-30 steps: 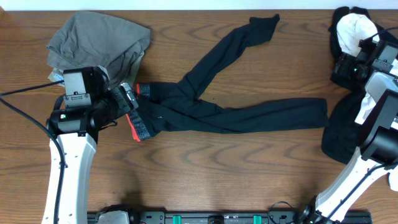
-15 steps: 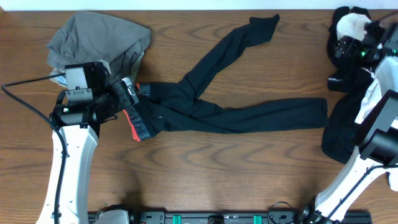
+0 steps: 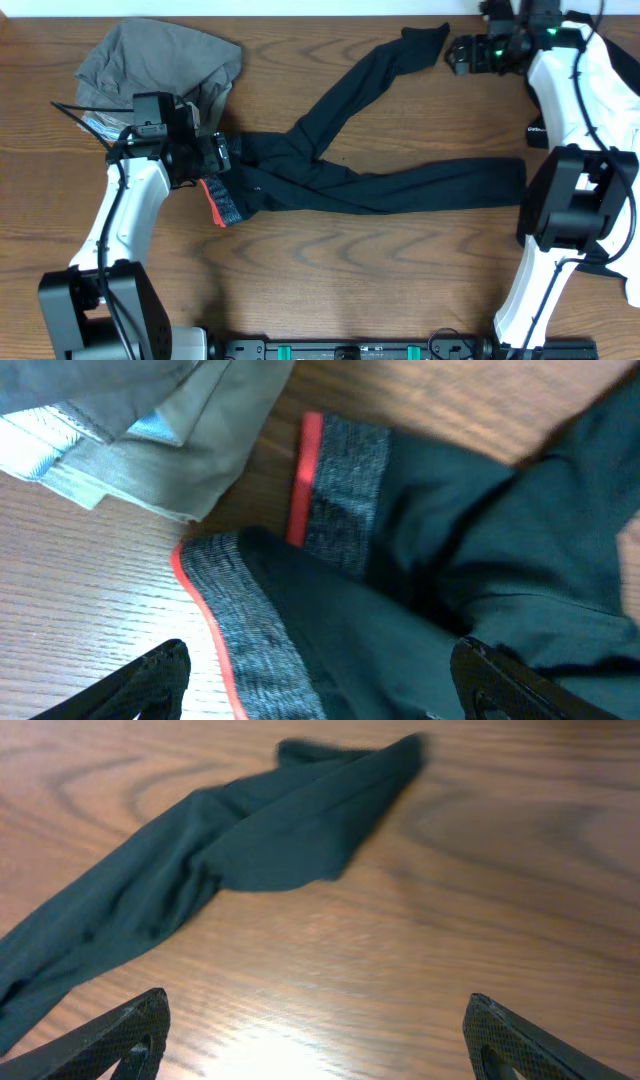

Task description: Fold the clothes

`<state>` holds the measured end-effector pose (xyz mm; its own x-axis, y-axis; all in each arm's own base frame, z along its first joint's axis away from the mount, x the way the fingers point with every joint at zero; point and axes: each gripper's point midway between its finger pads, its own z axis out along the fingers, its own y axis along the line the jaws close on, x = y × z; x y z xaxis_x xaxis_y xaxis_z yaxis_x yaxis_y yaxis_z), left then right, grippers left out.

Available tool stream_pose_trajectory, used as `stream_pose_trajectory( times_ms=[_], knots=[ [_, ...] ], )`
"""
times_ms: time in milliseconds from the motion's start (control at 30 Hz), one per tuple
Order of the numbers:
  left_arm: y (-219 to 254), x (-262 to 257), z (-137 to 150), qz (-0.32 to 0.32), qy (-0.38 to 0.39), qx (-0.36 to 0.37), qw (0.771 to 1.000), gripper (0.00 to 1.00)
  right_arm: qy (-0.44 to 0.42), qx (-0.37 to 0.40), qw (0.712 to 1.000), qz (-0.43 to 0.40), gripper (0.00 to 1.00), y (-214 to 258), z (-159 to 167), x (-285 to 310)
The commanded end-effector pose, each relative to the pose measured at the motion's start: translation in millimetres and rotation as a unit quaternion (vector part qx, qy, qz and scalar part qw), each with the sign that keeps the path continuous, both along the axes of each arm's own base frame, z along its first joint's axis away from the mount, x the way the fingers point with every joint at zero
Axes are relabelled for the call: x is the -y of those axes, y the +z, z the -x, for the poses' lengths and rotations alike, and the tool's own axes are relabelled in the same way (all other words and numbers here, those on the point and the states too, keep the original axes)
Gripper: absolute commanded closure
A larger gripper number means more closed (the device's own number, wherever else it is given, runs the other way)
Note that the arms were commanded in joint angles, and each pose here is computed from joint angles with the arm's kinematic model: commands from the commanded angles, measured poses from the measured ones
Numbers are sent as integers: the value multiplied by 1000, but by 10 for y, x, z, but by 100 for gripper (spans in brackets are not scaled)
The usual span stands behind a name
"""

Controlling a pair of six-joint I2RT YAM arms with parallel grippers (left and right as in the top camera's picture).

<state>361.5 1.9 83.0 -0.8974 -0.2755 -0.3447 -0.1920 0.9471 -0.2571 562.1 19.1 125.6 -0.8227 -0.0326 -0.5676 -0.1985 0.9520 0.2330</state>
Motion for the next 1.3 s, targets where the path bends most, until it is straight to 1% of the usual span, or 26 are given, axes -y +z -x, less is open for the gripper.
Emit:
stream_pose_trajectory(
  times_ms=[0, 267, 333, 433, 533, 600, 633, 667, 700, 767, 833, 900, 933, 967, 1067, 1167, 1267],
  knots=[
    [-109, -139, 8, -46, -2, -8, 999, 16, 14, -1, 1000, 15, 9, -2, 2, -93],
    [-369, -150, -118, -70, -60, -9, 996, 16, 29, -29, 999, 14, 12, -69, 125, -256],
    [-459, -104, -156, -64, -85, -7, 994, 16, 28, -33, 999, 14, 12, -80, 145, -254],
    [-546, 23, -220, -38, -123, 5, 992, 16, 27, -38, 999, 15, 12, -93, 163, -245],
    [-551, 24, -258, -38, -122, 12, 992, 16, 26, -41, 999, 17, 12, -100, 173, -240],
    [-545, 24, -269, -39, -122, 15, 992, 22, 26, -41, 999, 17, 12, -101, 173, -239],
    [-547, 22, -267, -38, -122, 14, 992, 28, 26, -41, 999, 17, 12, -100, 172, -239],
    [-548, 24, -262, -38, -122, 13, 992, 41, 26, -41, 999, 17, 12, -100, 172, -239],
    [-550, 28, -254, -37, -122, 11, 992, 49, 26, -40, 999, 17, 13, -100, 172, -239],
    [-555, 52, -232, -31, -125, 8, 992, 62, 26, -40, 999, 17, 13, -101, 171, -239],
    [-560, 70, -211, -25, -126, 4, 992, 71, 26, -39, 999, 17, 13, -99, 167, -239],
    [-570, 72, -181, -23, -125, -3, 992, 86, 26, -39, 999, 17, 14, -97, 164, -239],
    [-575, 72, -167, -23, -125, -6, 992, 91, 26, -38, 999, 17, 14, -97, 162, -239],
    [-571, 72, -155, -22, -125, -8, 992, 94, 26, -38, 999, 18, 14, -97, 160, -234],
    [-483, 49, -145, -24, -112, -12, 993, 94, 24, -38, 999, 20, 13, -100, 159, -225],
    [-253, 35, -163, -22, -93, -6, 995, 94, 24, -39, 999, 20, 13, -101, 161, -221],
    [34, 45, -94, -14, -73, -3, 997, 94, 23, -39, 999, 20, 14, -102, 163, -217]
  ],
)
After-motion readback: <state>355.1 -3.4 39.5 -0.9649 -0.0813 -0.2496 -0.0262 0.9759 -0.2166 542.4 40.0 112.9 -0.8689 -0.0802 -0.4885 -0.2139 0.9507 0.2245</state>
